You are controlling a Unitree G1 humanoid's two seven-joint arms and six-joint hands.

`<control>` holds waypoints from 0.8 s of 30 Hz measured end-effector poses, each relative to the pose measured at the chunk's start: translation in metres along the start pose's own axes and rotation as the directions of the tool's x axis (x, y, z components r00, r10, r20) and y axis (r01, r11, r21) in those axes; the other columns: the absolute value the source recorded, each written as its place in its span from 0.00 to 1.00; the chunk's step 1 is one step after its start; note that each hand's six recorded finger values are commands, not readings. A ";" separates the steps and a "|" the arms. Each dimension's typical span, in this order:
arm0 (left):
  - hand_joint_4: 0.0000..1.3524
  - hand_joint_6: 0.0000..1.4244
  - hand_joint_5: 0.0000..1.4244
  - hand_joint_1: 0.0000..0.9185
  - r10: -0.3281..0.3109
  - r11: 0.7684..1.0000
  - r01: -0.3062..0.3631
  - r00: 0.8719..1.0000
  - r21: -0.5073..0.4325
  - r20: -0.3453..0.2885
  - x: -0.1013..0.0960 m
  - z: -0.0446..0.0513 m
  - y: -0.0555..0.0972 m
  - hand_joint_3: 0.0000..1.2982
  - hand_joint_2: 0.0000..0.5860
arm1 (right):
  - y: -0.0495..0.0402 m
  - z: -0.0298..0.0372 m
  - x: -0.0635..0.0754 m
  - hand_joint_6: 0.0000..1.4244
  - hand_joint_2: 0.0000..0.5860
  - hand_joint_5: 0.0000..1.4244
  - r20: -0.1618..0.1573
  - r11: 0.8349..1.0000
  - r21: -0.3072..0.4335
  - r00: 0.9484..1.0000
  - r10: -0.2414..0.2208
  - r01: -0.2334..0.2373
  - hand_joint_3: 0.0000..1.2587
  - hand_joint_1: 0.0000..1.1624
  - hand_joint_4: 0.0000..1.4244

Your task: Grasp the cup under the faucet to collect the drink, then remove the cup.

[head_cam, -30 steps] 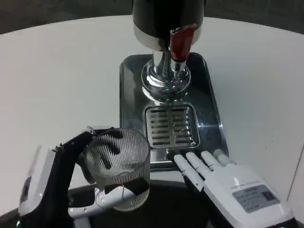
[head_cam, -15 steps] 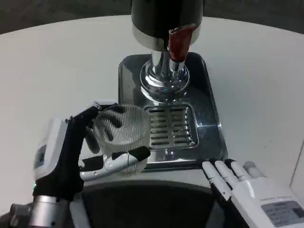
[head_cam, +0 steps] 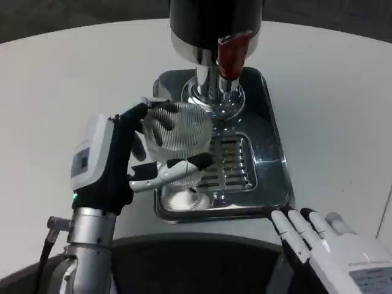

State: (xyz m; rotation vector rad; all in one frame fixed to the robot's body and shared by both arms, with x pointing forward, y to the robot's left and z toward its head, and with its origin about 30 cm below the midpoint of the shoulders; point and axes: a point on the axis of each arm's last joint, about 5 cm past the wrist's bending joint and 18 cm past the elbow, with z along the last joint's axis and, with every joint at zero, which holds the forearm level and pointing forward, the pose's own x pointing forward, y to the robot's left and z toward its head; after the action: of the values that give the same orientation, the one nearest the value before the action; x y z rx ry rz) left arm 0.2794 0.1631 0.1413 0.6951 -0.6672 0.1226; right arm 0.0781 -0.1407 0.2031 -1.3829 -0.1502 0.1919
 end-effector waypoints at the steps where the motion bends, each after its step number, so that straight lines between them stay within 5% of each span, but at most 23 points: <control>1: 0.84 0.75 0.71 0.63 -0.002 1.000 0.002 1.000 0.002 -0.001 0.002 0.0001 -0.003 0.80 0.33 | 0.0004 -0.0003 -0.001 0.00 0.53 0.00 -0.004 1.000 0.002 1.000 0.000 0.000 0.00 0.61 0.00; 10: 0.84 0.76 0.72 0.63 -0.040 0.999 0.040 0.999 -0.021 -0.023 0.010 0.0064 -0.032 0.80 0.33 | 0.0029 -0.0035 -0.008 0.00 0.52 0.00 -0.029 1.000 0.016 1.000 -0.008 0.009 0.00 0.61 0.00; 24: 0.84 0.77 0.73 0.62 -0.044 0.999 0.044 0.999 0.015 -0.010 0.032 0.0147 -0.055 0.80 0.34 | 0.0055 -0.0133 -0.021 0.00 0.52 0.00 -0.074 0.999 0.045 0.997 -0.009 0.012 0.00 0.61 0.00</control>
State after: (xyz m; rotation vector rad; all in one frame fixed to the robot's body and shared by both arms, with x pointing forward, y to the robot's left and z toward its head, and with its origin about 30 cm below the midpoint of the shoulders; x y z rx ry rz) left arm 0.3141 0.1083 0.1387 0.7231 -0.6419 0.0906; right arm 0.0602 -0.1571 0.1954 -1.3418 -0.0913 0.1346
